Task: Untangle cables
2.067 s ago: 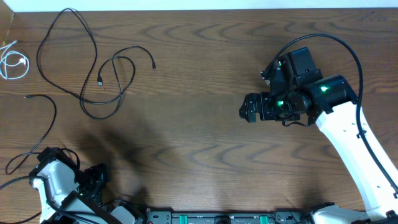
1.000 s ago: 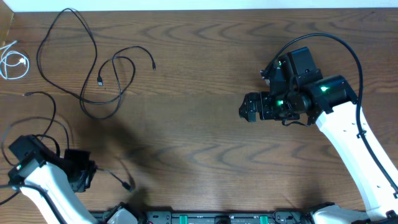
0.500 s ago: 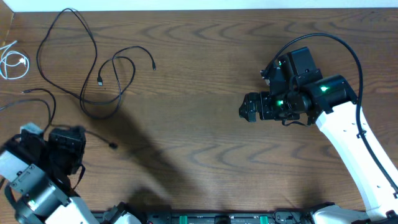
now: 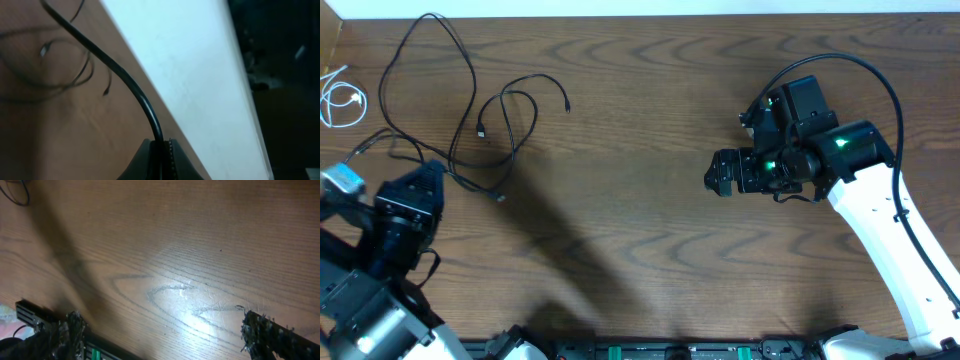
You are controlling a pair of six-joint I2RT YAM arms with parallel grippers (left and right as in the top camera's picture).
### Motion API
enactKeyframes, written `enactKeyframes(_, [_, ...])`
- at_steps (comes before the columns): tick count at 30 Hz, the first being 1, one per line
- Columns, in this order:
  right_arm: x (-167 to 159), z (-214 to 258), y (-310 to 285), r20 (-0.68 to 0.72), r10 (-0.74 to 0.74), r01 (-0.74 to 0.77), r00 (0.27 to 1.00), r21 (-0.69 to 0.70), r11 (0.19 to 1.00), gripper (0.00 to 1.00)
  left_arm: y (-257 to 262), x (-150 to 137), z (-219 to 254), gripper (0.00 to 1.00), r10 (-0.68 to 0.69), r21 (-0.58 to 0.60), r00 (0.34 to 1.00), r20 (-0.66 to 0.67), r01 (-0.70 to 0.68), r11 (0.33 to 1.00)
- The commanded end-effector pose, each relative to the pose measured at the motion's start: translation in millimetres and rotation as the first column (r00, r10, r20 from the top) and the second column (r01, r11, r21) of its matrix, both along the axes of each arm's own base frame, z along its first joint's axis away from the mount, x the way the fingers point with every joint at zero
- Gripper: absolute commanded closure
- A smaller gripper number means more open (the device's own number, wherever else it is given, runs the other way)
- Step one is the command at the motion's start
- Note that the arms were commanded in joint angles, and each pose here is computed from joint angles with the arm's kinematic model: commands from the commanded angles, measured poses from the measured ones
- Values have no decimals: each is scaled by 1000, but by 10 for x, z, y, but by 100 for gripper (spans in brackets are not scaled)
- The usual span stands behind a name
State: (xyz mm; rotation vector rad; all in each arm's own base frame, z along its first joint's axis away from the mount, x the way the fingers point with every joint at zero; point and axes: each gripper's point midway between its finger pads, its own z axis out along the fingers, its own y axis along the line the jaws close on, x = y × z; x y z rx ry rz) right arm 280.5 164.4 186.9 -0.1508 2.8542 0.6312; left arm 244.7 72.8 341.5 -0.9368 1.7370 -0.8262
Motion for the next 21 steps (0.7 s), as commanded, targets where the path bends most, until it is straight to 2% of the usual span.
enactKeyframes(1, [-7, -18, 10, -5, 5, -5, 1000, -3, 1000, 1, 34, -98, 341, 92, 58, 67, 997, 44, -61, 996])
enactKeyframes(8, [-4, -19, 6, 2, 15, -15, 1000, -8, 1000, 1, 199, -303, 490, 93, 225, 100, 974, -3, -224, 970])
enactKeyframes(13, [-7, -20, 4, 9, 34, -34, 999, -13, 999, 1, 660, -492, 279, 93, 489, 137, 863, -128, -473, 870])
enactKeyframes(17, [-3, -19, 5, 11, 34, -34, 999, -13, 999, 1, 805, -463, 187, 93, 545, 49, 820, -177, -545, 837])
enactKeyframes(21, [4, -16, 8, 22, 51, -51, 998, -15, 999, 1, 908, -393, 378, 92, 571, 15, 811, -125, -574, 819])
